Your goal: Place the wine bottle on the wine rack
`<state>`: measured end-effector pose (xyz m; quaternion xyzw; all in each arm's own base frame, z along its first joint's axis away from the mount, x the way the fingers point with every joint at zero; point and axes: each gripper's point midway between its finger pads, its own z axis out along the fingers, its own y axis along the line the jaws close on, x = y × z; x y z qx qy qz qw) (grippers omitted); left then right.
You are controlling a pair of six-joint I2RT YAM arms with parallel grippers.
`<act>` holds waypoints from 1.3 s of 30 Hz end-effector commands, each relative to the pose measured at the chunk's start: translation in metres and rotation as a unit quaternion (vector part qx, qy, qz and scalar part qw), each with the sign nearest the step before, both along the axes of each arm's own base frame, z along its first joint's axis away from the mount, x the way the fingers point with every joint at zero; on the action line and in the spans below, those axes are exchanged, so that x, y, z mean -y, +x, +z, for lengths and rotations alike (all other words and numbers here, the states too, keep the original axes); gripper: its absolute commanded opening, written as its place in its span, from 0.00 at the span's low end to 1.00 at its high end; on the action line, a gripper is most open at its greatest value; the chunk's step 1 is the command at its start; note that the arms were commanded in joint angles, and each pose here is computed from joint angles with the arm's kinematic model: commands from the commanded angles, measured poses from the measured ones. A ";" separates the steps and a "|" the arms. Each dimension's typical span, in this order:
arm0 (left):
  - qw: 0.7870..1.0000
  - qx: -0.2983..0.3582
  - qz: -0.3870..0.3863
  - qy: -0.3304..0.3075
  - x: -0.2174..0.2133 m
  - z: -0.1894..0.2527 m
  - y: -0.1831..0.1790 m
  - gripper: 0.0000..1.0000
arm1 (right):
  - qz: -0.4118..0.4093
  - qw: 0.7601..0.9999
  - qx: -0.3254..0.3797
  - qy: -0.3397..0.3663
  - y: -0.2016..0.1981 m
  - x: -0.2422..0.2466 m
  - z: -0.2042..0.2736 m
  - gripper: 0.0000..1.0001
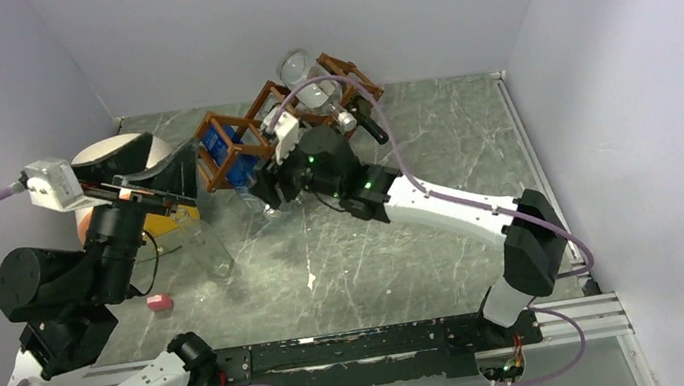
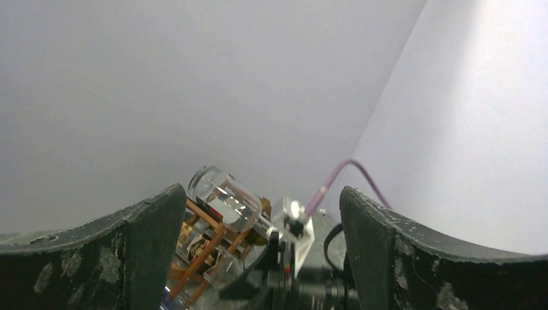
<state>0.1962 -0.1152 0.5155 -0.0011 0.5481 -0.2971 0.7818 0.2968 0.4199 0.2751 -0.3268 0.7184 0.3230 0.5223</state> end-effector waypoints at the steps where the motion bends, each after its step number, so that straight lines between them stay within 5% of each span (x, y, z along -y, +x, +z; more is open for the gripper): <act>1: 0.999 0.031 0.008 0.006 -0.008 0.021 -0.006 0.93 | 0.072 0.990 0.045 0.115 -0.036 -0.050 0.049 0.65; 20: 0.999 0.035 0.019 0.006 -0.017 0.022 -0.011 0.93 | 0.151 0.985 0.054 0.061 -0.072 -0.166 -0.009 0.70; 23: 0.999 0.033 0.022 0.007 -0.018 0.021 -0.010 0.93 | 0.155 0.986 0.049 0.044 -0.069 -0.182 -0.031 0.60; 35: 0.999 0.028 0.028 0.005 -0.022 0.018 -0.010 0.93 | 0.084 0.989 0.106 0.062 -0.054 -0.169 0.009 0.08; 39: 0.999 0.023 0.031 0.006 -0.021 0.015 -0.007 0.93 | 0.072 0.987 0.122 0.076 -0.058 -0.147 0.034 0.02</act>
